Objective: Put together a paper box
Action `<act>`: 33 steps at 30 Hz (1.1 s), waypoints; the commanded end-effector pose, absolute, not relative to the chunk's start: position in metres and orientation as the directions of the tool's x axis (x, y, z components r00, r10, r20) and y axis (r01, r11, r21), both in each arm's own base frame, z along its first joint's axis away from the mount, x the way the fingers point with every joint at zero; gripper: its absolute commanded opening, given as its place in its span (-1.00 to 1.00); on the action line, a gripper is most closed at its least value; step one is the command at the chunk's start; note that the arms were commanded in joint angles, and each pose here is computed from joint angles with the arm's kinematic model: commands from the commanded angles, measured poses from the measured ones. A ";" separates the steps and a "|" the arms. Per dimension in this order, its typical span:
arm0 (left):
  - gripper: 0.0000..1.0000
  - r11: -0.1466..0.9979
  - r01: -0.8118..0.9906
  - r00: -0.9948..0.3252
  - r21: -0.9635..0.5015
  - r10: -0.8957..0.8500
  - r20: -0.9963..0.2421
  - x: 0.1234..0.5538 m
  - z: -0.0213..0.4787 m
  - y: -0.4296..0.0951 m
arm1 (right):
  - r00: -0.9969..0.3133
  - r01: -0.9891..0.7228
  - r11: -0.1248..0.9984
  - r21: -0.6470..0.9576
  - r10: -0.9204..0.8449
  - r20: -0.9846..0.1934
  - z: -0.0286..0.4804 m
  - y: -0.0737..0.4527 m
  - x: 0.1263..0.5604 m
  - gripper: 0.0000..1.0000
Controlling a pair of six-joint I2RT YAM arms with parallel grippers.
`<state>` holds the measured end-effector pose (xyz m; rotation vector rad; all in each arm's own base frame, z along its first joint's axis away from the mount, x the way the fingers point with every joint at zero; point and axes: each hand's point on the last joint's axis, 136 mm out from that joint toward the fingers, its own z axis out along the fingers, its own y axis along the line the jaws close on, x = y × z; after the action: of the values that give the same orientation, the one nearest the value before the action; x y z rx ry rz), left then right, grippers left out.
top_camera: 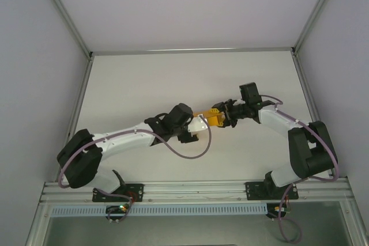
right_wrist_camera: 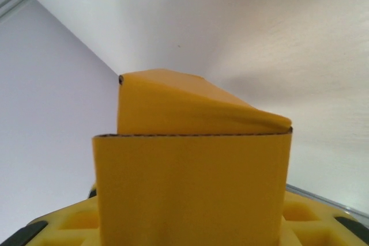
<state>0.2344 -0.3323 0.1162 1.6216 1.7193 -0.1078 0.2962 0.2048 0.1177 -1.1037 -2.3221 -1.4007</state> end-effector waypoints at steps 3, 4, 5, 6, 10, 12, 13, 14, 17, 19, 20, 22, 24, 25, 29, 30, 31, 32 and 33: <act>0.34 0.198 0.839 0.121 0.506 0.840 -0.529 0.247 0.129 -0.335 | -0.707 0.702 0.273 0.658 0.377 0.598 0.140 0.216 0.275 -0.19; 0.24 0.194 0.832 0.131 0.520 0.842 -0.523 0.247 0.129 -0.334 | -0.710 0.699 0.273 0.661 0.375 0.596 0.141 0.216 0.275 -0.19; 0.14 0.197 0.825 0.133 0.530 0.843 -0.521 0.248 0.129 -0.333 | -0.711 0.698 0.271 0.663 0.375 0.595 0.143 0.216 0.275 -0.14; 0.12 0.196 0.822 0.133 0.535 0.846 -0.516 0.248 0.128 -0.332 | -0.713 0.696 0.272 0.665 0.375 0.593 0.143 0.216 0.275 -0.05; -0.01 0.197 0.812 0.136 0.549 0.851 -0.508 0.249 0.132 -0.325 | -0.706 0.701 0.278 0.656 0.397 0.586 0.143 0.211 0.273 0.23; -0.07 0.188 0.828 0.139 0.529 0.844 -0.519 0.245 0.133 -0.323 | -0.713 0.690 0.282 0.667 0.428 0.556 0.142 0.204 0.275 0.47; -0.09 0.182 0.840 0.135 0.511 0.842 -0.522 0.243 0.132 -0.321 | -0.711 0.687 0.293 0.665 0.460 0.532 0.139 0.197 0.275 0.57; -0.09 0.174 0.854 0.128 0.490 0.843 -0.523 0.240 0.132 -0.319 | -0.715 0.676 0.312 0.667 0.495 0.493 0.136 0.188 0.279 0.60; -0.17 0.158 0.889 0.091 0.430 0.859 -0.504 0.235 0.128 -0.310 | -0.776 0.527 0.492 0.693 0.612 0.155 0.147 0.141 0.293 0.92; -0.15 0.129 0.923 0.065 0.362 0.875 -0.479 0.227 0.123 -0.301 | -0.777 0.397 0.668 0.629 0.610 -0.157 0.163 0.104 0.304 1.00; -0.13 0.100 0.947 0.056 0.306 0.884 -0.464 0.219 0.119 -0.296 | -0.767 0.315 0.732 0.604 0.571 -0.292 0.174 0.094 0.309 0.99; -0.09 0.041 0.982 0.043 0.185 0.904 -0.426 0.200 0.111 -0.285 | -0.704 0.176 0.803 0.569 0.507 -0.498 0.197 0.081 0.315 0.99; -0.11 0.013 0.994 0.031 0.110 0.920 -0.390 0.192 0.102 -0.278 | -0.643 -0.043 0.829 0.558 0.404 -0.651 0.221 0.093 0.315 0.99; -0.10 0.018 0.995 0.018 0.094 0.929 -0.370 0.192 0.100 -0.277 | -0.619 -0.142 0.826 0.545 0.356 -0.701 0.230 0.101 0.312 0.99; -0.07 -0.003 0.999 0.015 0.036 0.940 -0.341 0.190 0.097 -0.279 | -0.614 -0.343 0.798 0.495 0.208 -0.761 0.234 0.123 0.300 0.99; -0.06 -0.010 1.000 0.018 0.026 0.943 -0.333 0.190 0.094 -0.280 | -0.641 -0.353 0.791 0.500 0.185 -0.745 0.228 0.127 0.299 1.00; -0.05 -0.012 1.000 0.018 0.021 0.946 -0.325 0.192 0.093 -0.280 | -0.662 -0.387 0.774 0.501 0.145 -0.735 0.223 0.135 0.296 0.95; -0.05 -0.011 1.000 0.015 0.013 0.948 -0.317 0.193 0.091 -0.280 | -0.683 -0.411 0.758 0.506 0.111 -0.722 0.218 0.142 0.293 0.91; -0.05 -0.010 1.000 0.011 0.005 0.951 -0.308 0.194 0.089 -0.279 | -0.702 -0.423 0.751 0.506 0.081 -0.708 0.212 0.149 0.292 0.89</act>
<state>0.2028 -0.2856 0.0888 1.9889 2.0105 -0.2644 0.2994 0.1263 0.2183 0.0212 -3.6848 -1.4060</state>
